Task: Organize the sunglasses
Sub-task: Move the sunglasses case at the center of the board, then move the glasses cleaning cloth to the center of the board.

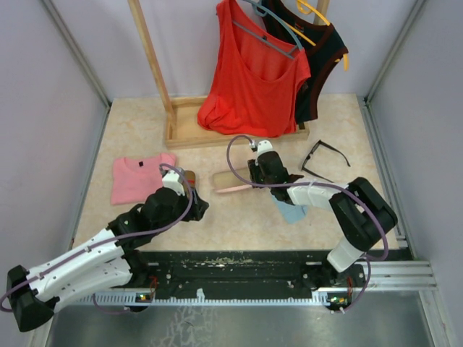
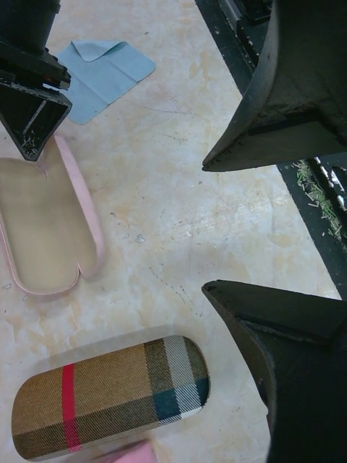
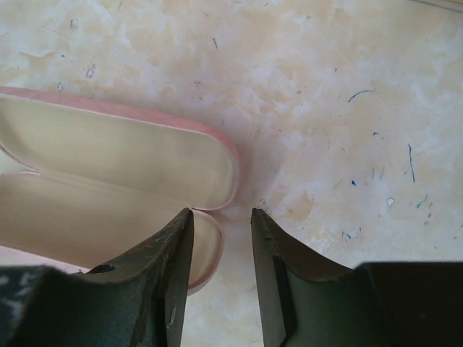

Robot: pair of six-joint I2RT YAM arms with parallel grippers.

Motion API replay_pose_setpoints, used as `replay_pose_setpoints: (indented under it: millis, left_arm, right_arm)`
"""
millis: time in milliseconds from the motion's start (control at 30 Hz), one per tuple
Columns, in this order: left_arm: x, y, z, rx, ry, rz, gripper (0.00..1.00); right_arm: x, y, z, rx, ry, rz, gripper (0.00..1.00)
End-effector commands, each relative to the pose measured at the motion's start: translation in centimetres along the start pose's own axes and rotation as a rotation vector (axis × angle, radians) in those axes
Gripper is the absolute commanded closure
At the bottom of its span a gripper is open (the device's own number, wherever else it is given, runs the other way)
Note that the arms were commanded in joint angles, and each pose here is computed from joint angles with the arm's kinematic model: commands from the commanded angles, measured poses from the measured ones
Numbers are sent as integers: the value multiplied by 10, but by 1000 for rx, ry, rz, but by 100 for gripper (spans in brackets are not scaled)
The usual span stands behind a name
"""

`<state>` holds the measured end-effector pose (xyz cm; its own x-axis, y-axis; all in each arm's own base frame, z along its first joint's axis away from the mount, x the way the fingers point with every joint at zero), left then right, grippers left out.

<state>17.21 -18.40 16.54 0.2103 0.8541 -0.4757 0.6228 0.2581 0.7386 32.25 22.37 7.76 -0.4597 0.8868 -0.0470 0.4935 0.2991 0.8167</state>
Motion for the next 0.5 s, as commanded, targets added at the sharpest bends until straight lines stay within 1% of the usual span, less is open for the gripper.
replay_pose_setpoints:
  millis: [0,133,200,267,367,467]
  left_arm:
    - [4,2,-3,-18,11,-8,32]
    - [4,5,-5,-32,8,-14,31]
    - [4,5,-5,-33,6,-13,31]
    - [2,5,-4,-31,1,-13,31]
    - [0,5,-4,-28,-8,-14,30]
    - [-2,5,-2,-24,-21,-15,30]
  right_arm:
    - [-5,45,-12,-120,-22,12,60]
    - [-23,52,-41,-151,-127,76,58]
    - [-32,45,-56,-136,-180,132,58]
    - [-40,32,-69,-80,-243,188,58]
    - [-52,-4,-86,75,-355,245,58]
    - [-51,-25,-92,139,-372,293,57]
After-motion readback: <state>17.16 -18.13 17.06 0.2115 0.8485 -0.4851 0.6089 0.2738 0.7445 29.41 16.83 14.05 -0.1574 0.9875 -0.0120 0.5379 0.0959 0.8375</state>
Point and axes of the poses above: each gripper's point midway between its finger pads, its own z axis out along the fingers, its own x axis along the line the jaws close on, y = z × x, the point moved 3 cm from there along -z, back along the fingers, and after that the axes turned 8 degrees about -z, right-handed, at the moved point
